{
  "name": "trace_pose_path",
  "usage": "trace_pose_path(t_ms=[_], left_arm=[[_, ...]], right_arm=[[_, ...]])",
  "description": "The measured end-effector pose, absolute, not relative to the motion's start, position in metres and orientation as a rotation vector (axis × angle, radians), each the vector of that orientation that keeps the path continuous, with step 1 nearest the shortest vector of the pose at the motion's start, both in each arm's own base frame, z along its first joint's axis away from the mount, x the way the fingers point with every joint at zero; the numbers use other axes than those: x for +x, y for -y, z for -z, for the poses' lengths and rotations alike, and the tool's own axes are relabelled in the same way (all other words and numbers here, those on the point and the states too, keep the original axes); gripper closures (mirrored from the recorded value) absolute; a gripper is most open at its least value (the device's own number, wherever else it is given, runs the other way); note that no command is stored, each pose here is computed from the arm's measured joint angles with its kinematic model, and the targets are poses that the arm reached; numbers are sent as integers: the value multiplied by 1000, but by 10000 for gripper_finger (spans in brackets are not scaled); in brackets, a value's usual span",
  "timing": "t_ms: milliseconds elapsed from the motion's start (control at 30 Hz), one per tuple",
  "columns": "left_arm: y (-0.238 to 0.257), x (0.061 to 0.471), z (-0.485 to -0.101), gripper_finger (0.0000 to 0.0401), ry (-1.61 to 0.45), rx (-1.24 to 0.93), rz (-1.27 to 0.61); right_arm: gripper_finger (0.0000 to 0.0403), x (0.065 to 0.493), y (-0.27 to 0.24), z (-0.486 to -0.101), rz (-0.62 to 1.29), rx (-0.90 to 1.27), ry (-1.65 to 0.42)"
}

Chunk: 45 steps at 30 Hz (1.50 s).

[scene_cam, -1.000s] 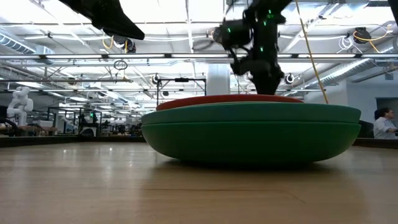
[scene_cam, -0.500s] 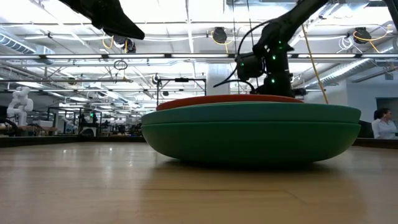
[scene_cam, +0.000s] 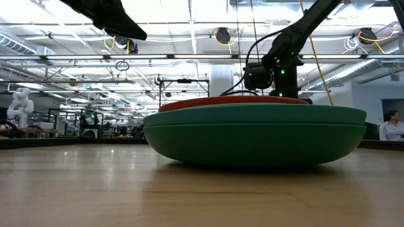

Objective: Stack plastic plates
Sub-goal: Stack the transparent orange plate on the transparent blue plate

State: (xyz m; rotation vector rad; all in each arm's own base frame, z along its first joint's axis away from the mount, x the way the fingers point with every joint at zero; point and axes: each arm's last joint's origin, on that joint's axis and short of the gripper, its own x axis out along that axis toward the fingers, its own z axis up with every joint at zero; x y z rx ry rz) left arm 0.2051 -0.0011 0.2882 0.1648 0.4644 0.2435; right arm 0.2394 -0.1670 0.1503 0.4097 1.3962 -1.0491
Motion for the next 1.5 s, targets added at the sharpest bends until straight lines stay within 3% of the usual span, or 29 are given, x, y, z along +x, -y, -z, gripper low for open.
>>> trace_pose_path(t_ms=[500, 700, 867, 1100, 1500], left_arm=[[1, 205, -288, 320, -464, 164, -244], [1, 205, -288, 320, -464, 164, -244], [1, 205, -288, 320, -464, 164, -244], [1, 205, -288, 320, -464, 163, -244], [1, 206, -291, 320, -438, 170, -243]], right_arm=[[354, 234, 163, -133, 1032, 388, -1370], [397, 234, 163, -133, 1014, 363, -1378], [396, 234, 162, -135, 999, 346, -1381], [401, 238, 151, -155, 981, 248, -1329], [402, 253, 80, -214, 718, 30, -1124]])
